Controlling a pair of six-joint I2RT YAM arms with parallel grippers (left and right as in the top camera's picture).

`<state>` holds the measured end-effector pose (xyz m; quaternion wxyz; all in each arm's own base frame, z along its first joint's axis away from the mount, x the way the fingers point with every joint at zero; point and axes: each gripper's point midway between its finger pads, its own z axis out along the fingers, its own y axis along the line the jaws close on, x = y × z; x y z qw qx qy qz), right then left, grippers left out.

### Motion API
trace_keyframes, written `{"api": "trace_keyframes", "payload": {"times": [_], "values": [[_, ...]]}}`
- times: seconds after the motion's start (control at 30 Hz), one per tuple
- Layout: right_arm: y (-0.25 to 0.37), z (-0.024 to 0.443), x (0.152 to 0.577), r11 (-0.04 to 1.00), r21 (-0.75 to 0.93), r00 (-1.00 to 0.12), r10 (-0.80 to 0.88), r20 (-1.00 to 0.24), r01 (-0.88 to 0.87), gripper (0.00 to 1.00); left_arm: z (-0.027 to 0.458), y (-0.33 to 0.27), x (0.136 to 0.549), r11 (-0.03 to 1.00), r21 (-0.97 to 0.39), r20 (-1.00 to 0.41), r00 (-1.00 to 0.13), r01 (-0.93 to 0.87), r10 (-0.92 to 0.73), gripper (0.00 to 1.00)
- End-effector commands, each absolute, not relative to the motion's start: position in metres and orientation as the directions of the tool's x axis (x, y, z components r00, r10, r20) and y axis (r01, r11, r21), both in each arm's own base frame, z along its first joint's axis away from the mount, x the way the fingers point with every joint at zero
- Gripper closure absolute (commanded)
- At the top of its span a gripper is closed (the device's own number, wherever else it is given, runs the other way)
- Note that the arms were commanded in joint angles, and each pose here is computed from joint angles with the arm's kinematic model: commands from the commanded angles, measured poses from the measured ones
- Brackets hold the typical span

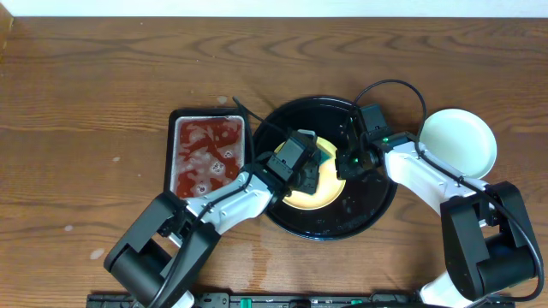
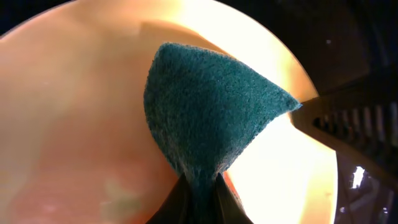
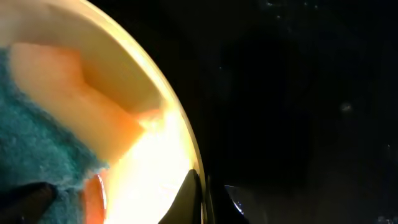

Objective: Clean dirty plates on tray and stack at the side
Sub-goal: 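Scrub the yellow plate with the sponge while the right gripper holds it, then carry the sponge with the left gripper back into the water tray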

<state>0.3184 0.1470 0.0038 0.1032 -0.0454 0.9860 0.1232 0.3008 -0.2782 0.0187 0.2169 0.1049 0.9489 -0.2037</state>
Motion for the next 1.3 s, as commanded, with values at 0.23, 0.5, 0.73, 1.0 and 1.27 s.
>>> {"api": "trace_keyframes", "payload": {"times": [0.23, 0.5, 0.73, 1.0, 1.27], "values": [[0.135, -0.006, 0.309, 0.978, 0.175, -0.98, -0.079, -0.184, -0.111, 0.99, 0.019, -0.207, 0.332, 0.959, -0.24, -0.455, -0.89, 0.151, 0.026, 0.93], [0.135, -0.006, 0.309, 0.978, 0.175, -0.98, -0.079, -0.184, -0.112, 0.99, 0.093, -0.213, 0.331, 0.913, -0.35, -0.554, -0.832, 0.208, -0.023, 0.92], [0.135, -0.006, 0.309, 0.978, 0.174, -0.98, -0.079, -0.184, -0.112, 0.99, 0.123, -0.157, 0.332, 0.964, -0.231, -0.611, -0.791, 0.135, -0.036, 0.92], [0.135, -0.006, 0.309, 0.978, 0.175, -0.98, -0.079, -0.184, -0.112, 0.99, 0.096, -0.078, 0.33, 0.994, -0.106, -0.528, -0.846, -0.023, -0.076, 0.92], [0.135, -0.006, 0.309, 0.978, 0.175, -0.98, -0.079, -0.184, -0.112, 0.99, 0.051, -0.058, 0.322, 0.994, -0.067, -0.411, -0.905, -0.086, -0.106, 0.89]]}}
